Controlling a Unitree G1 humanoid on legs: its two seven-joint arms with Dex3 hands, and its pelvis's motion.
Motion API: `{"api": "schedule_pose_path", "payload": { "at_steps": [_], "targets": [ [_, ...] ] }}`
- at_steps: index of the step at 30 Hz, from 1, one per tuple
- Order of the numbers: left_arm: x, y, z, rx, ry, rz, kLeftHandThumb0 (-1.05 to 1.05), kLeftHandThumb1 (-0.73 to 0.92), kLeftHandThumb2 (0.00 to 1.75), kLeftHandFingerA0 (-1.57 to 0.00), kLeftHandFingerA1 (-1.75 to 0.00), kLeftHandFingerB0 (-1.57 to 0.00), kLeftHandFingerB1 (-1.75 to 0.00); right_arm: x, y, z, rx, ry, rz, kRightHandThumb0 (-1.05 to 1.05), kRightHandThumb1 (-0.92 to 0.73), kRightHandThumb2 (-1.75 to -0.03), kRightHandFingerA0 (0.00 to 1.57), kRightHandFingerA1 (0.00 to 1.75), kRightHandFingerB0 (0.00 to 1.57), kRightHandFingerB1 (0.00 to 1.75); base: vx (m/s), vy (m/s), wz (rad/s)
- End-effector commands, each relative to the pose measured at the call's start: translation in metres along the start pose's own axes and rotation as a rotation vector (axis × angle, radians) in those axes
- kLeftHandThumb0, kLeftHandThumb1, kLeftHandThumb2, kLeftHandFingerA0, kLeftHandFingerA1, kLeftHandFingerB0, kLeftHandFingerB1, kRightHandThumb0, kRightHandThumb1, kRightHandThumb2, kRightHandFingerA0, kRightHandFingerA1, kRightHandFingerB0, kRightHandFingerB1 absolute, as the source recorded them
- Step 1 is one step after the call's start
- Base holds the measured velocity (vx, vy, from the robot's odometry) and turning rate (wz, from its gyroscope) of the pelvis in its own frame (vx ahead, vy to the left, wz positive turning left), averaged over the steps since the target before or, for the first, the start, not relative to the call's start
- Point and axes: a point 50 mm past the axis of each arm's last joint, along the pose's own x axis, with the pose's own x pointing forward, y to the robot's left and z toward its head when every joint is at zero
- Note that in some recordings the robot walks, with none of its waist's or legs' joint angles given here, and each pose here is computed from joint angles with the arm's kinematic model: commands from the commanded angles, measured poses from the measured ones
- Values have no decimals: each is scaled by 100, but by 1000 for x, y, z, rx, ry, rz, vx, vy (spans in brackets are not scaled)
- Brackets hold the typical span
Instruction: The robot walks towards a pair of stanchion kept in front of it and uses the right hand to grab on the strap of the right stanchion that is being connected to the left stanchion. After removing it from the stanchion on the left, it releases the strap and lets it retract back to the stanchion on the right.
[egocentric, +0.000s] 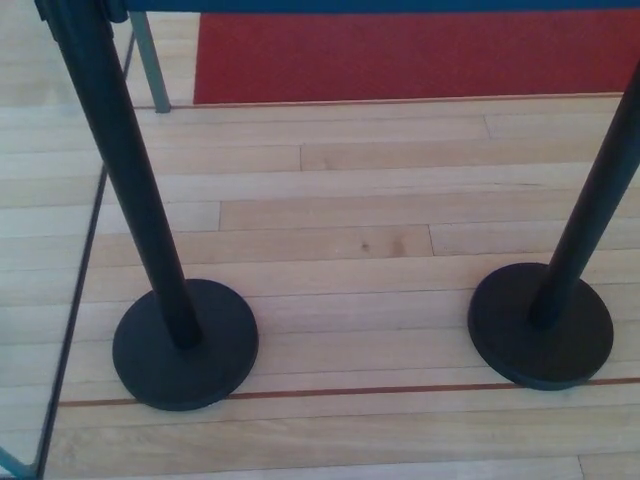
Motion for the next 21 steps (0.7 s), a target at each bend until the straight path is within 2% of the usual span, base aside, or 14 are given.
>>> {"api": "schedule_pose_path", "payload": {
  "at_steps": [1, 3, 6, 7, 10, 11, 15, 16, 21],
  "targets": [
    [1, 9, 9, -55, -92, 77, -15, 65, 72, -110, -120, -102, -93, 1, -5, 12, 72, -97, -58, 17, -3, -175, 133, 103, 89, 113, 0, 0, 0],
    [1, 10, 8, -71, -96, 68, -16, 62, 77, -108, -115, -100, -92, 0, -7, 10, 69, -102, -64, 21, -1, -175, 131, 106, 83, 119, 0, 0, 0],
    [1, 10, 8, -78, -97, 64, -16, 62, 77, -108, -115, -100, -92, 0, -7, 9, 68, -104, -66, 21, -1, -175, 131, 106, 83, 119, 0, 0, 0],
    [1, 10, 9, -88, -102, 63, -12, 65, 72, -104, -113, -95, -91, -1, -7, 9, 70, -107, -70, -17, -41, -154, 129, 115, 77, 112, 0, 0, 0],
    [0, 10, 10, -104, -110, 61, -12, 65, 72, -104, -113, -95, -91, -2, -6, 8, 73, -112, -76, -17, -41, -154, 129, 115, 77, 112, 0, 0, 0],
    [1, 10, 11, -105, -109, 64, -18, 68, 69, -107, -117, -99, -94, -2, -6, 9, 72, -121, -82, -8, 6, -175, 119, 118, 55, 138, 0, 0, 0],
    [1, 10, 11, -107, -109, 68, -18, 68, 69, -107, -117, -99, -94, -2, -7, 10, 71, -135, -91, -8, 6, -175, 119, 118, 55, 138, 0, 0, 0],
    [1, 11, 11, -91, -111, 62, -13, 63, 75, -116, -115, -106, -93, -1, -8, 14, 60, -152, -114, -3, 2, -175, 116, 118, 47, 141, 0, 0, 0],
    [1, 11, 11, -85, -112, 59, -13, 63, 75, -116, -115, -106, -93, -1, -8, 16, 55, -160, -126, -3, 2, -175, 116, 118, 47, 141, 1, -1, -7]
  ]
}}
